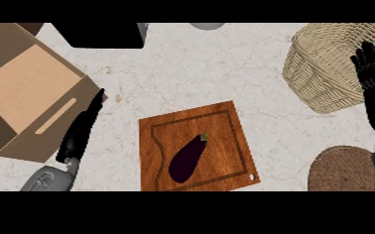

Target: Pick the eggplant from the cutting board and place it in the basket

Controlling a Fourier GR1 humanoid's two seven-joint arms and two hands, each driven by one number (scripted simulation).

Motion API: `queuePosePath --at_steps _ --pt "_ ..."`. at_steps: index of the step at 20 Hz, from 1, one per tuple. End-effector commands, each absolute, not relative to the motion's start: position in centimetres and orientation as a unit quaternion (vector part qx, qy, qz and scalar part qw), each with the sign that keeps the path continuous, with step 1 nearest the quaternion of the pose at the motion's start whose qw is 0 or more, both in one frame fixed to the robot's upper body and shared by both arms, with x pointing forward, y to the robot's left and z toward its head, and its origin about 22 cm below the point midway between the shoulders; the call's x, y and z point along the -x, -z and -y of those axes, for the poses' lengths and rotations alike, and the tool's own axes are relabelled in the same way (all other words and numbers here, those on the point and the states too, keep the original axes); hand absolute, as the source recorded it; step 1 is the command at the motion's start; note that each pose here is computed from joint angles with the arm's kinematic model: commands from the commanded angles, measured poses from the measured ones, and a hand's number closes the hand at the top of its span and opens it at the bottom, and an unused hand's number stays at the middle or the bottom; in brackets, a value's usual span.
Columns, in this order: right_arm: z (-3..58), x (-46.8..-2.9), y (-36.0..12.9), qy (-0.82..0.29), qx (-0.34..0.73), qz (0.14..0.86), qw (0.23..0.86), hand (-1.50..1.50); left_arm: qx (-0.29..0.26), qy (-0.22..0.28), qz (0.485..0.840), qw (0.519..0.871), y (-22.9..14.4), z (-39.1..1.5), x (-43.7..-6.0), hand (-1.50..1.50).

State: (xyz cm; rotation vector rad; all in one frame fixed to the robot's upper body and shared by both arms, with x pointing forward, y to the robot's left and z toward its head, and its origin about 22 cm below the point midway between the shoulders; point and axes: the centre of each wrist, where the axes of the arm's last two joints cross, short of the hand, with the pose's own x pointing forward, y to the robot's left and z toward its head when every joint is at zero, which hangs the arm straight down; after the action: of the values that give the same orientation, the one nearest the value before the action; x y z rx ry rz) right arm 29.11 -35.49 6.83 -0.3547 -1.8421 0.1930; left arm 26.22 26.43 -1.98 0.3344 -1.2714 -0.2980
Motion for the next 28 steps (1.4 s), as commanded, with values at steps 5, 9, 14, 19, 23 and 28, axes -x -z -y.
queuePosePath --at_steps 5,9,14,19,23,28 --pt "19.5 -31.7 -6.1 0.030 0.010 0.777 0.629 1.50 -0.096 0.049 0.520 0.847 5.2 -26.5 -23.7 0.00" --pt "9.5 -30.6 -6.1 -0.064 -0.061 0.769 0.633 1.50 -0.057 0.054 0.497 0.864 5.3 -26.8 -23.2 0.00" --pt "4.7 -30.4 -5.0 -0.102 0.072 0.736 0.665 -1.50 -0.063 0.064 0.490 0.867 5.2 -27.5 -23.2 0.00" --pt "5.8 -33.0 -4.1 -0.210 0.239 0.664 0.676 -1.50 -0.068 0.036 0.489 0.869 5.2 -27.9 -22.8 0.00" --pt "5.8 -35.5 -7.4 -0.279 0.326 0.598 0.677 -1.50 -0.083 0.031 0.474 0.876 6.2 -29.2 -21.0 0.00" --pt "3.1 -36.5 -16.5 -0.367 0.366 0.530 0.671 -1.50 -0.086 0.020 0.473 0.877 5.8 -29.7 -20.7 0.00"
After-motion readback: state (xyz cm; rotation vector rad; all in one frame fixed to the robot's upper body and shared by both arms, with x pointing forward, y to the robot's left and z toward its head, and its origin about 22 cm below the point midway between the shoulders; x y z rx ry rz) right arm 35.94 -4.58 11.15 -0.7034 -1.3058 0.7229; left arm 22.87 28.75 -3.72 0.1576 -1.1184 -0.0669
